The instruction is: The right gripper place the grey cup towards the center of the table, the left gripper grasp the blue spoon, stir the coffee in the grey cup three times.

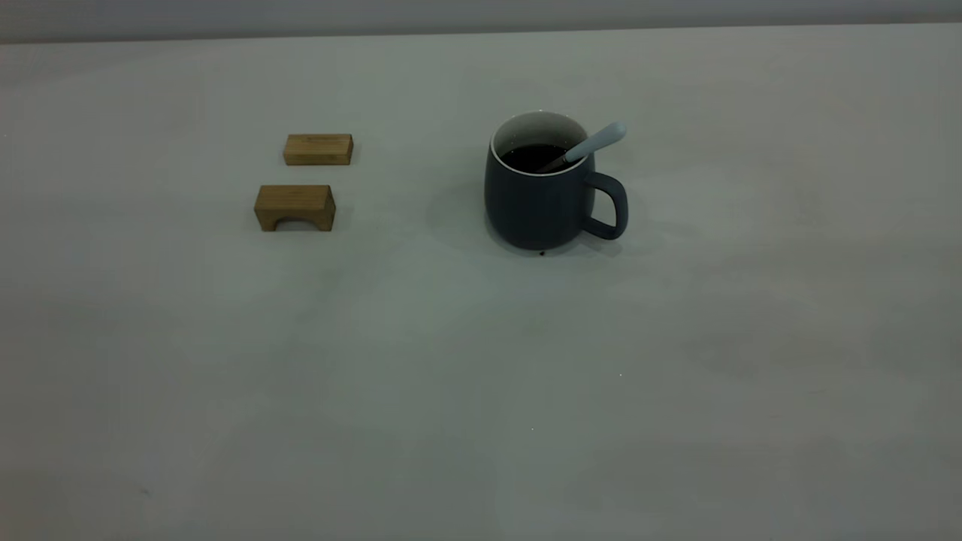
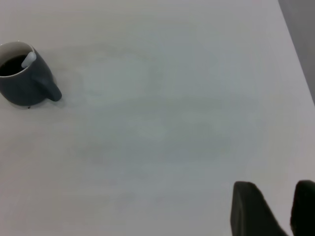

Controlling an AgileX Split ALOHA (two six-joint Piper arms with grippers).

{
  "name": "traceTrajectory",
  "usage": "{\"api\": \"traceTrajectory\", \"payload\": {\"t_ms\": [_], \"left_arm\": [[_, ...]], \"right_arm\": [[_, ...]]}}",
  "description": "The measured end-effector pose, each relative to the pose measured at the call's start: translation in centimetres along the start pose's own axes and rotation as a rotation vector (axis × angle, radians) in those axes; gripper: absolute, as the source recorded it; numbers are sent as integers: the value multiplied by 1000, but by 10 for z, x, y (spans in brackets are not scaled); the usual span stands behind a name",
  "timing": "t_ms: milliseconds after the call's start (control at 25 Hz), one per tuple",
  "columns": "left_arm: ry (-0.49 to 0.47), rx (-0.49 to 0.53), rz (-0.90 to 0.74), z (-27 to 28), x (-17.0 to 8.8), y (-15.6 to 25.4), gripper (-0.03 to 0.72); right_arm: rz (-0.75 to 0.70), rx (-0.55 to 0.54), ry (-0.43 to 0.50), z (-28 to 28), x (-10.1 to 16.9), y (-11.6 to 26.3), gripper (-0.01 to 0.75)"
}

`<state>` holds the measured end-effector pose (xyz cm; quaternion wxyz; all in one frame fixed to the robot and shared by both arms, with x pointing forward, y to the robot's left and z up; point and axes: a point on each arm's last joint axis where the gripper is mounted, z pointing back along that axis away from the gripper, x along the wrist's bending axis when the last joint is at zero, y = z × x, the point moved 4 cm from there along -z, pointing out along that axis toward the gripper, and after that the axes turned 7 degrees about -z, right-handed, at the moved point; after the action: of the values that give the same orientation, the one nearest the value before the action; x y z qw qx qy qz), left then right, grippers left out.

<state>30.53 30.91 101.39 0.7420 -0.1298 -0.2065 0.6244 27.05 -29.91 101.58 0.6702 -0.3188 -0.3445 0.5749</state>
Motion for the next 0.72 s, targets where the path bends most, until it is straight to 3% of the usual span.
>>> {"api": "traceTrajectory", "payload": {"t_ms": [320,720], "left_arm": [[-54,-220,112,8,1,25,400],[-70,-351,176,16,-4,42,400]], "right_arm": [[0,0,-1,0,0,0,239],[0,0,-1,0,0,0,239]]}}
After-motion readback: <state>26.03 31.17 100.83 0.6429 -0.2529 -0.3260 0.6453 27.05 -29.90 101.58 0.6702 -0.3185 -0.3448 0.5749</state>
